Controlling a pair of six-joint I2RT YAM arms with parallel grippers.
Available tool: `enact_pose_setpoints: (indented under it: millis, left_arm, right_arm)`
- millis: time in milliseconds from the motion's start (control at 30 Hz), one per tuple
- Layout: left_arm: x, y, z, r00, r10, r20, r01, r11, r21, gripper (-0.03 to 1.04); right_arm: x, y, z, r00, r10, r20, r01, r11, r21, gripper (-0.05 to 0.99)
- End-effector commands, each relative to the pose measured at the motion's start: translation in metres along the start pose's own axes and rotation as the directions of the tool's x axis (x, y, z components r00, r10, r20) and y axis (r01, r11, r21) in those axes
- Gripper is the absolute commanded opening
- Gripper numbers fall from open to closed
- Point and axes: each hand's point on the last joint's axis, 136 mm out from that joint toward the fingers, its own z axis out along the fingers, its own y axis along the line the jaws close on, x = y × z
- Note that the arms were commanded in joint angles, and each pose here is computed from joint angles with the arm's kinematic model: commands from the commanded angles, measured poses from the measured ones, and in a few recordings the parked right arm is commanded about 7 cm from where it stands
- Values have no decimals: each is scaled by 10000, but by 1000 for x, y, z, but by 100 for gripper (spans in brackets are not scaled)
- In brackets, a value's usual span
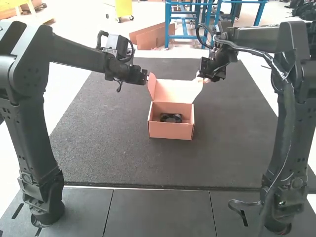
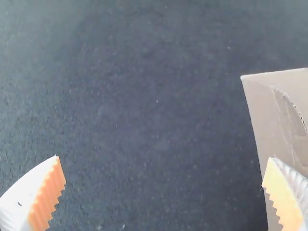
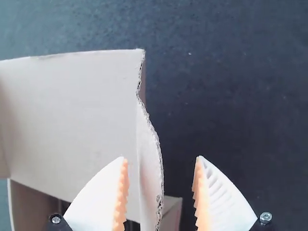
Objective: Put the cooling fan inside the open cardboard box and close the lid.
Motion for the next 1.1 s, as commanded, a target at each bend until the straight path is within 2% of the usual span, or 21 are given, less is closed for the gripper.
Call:
enact_pose_setpoints:
  millis: [0,333,467,567,800,1067]
  left_arm:
    - [-21,-7,-2,9988,-9,480,-1,9998,218,97]
    - [-20,-7,-2,9990,38,451,-47,9998,214,97]
    - [-19,-8,0,9990,46,435,-56,9997,226,97]
    - [-21,-8,0,9989,37,466,-47,9998,215,97]
    - [-26,-11,0,9988,54,479,-66,9996,267,97]
    - [-26,-29,-2,9992,241,319,-258,9982,536,97]
  right_arm:
    - [-8,11,-3,9997,-171,196,176,9995,-247,28]
    - [-10,14,-4,9992,-296,276,304,9992,-272,17]
    - [-7,22,-3,9979,-603,249,612,9975,-356,4]
    - [-6,32,-3,9966,-792,238,803,9955,-496,-1]
    - [0,47,-4,9938,-1104,161,1112,9915,-674,-1]
    - [5,48,-12,9935,-1142,12,1140,9910,-701,-1]
